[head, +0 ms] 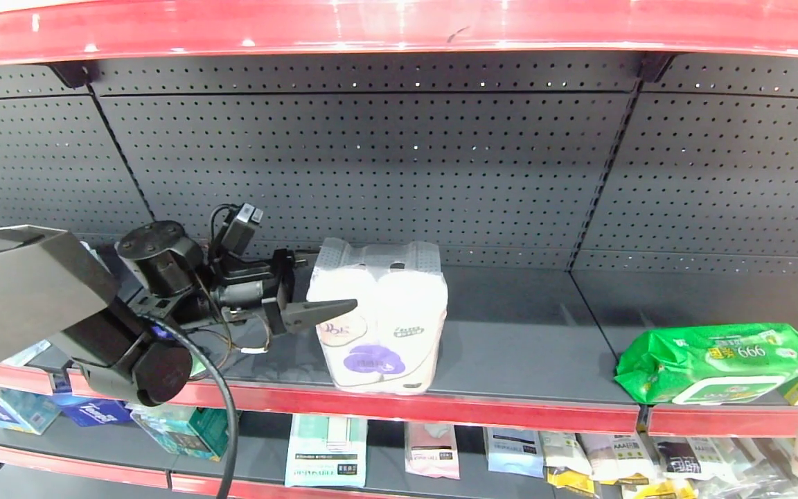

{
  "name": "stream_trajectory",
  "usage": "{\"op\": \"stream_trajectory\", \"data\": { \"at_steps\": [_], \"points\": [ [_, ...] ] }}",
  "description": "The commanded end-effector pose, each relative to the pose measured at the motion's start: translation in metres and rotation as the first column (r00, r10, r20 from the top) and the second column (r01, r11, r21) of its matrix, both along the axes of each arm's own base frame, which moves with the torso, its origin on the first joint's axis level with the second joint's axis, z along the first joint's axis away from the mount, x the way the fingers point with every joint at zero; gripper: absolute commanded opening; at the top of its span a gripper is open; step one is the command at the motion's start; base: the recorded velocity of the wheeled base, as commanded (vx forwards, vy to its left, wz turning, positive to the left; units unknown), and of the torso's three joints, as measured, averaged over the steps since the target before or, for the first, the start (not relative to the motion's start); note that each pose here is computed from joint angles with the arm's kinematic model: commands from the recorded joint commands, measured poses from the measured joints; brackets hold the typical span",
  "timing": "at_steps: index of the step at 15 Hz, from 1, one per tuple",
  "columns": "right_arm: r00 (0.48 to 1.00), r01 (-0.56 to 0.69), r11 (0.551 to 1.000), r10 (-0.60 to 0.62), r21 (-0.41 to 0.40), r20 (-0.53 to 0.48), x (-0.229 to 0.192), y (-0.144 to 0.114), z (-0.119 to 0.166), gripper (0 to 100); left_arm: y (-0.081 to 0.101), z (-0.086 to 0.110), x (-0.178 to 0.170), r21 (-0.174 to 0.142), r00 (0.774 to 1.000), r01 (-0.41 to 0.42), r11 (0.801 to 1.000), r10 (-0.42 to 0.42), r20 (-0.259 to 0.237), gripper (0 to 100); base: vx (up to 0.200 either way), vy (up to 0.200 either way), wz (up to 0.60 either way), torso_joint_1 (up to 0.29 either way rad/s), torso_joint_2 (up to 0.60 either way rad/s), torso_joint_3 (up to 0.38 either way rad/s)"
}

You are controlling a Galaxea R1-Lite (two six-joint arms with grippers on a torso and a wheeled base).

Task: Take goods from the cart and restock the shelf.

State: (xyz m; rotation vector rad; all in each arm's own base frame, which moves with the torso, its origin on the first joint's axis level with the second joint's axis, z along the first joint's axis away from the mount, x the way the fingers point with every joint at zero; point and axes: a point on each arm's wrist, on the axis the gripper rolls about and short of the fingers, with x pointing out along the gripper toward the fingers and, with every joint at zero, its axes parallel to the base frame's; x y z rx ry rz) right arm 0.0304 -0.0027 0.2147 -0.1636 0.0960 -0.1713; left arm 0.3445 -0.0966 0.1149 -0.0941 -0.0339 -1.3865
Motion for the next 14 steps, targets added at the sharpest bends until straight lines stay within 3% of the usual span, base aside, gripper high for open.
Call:
{"op": "stream_trajectory", "data": {
  "at_steps": [1,4,9,11,14],
  "points": [
    [1.000,0.000,1.000,0.000,0.000,0.001,0.000,0.000,0.000,0,0.002,0.018,0.001,-0.021,0.999,-0.005,1.000,0.005,0.031,100,0.000,0.000,0.00,0.000,0.00,0.000],
    [1.000,0.000,1.000,0.000,0.000,0.003,0.000,0.000,0.001,0,0.008,0.036,0.013,-0.054,0.994,-0.053,0.997,0.058,0.088,100,0.000,0.000,0.00,0.000,0.00,0.000],
    [1.000,-0.003,1.000,0.003,-0.001,-0.006,0.000,0.000,-0.002,0,0.031,0.050,0.014,-0.085,0.978,-0.164,0.983,0.173,0.115,100,0.000,0.000,0.00,0.000,0.00,0.000],
    [1.000,-0.003,1.000,0.003,-0.002,-0.011,0.000,0.000,-0.003,0,0.036,0.061,0.013,-0.145,0.938,-0.317,0.937,0.333,0.098,100,0.000,0.000,0.00,0.000,0.00,0.000],
    [1.000,-0.004,1.000,0.004,-0.001,-0.008,0.000,0.000,-0.003,0,0.040,0.079,0.006,-0.169,0.877,-0.463,0.870,0.478,0.054,100,0.000,0.000,0.00,0.000,0.00,0.000]
  ]
}}
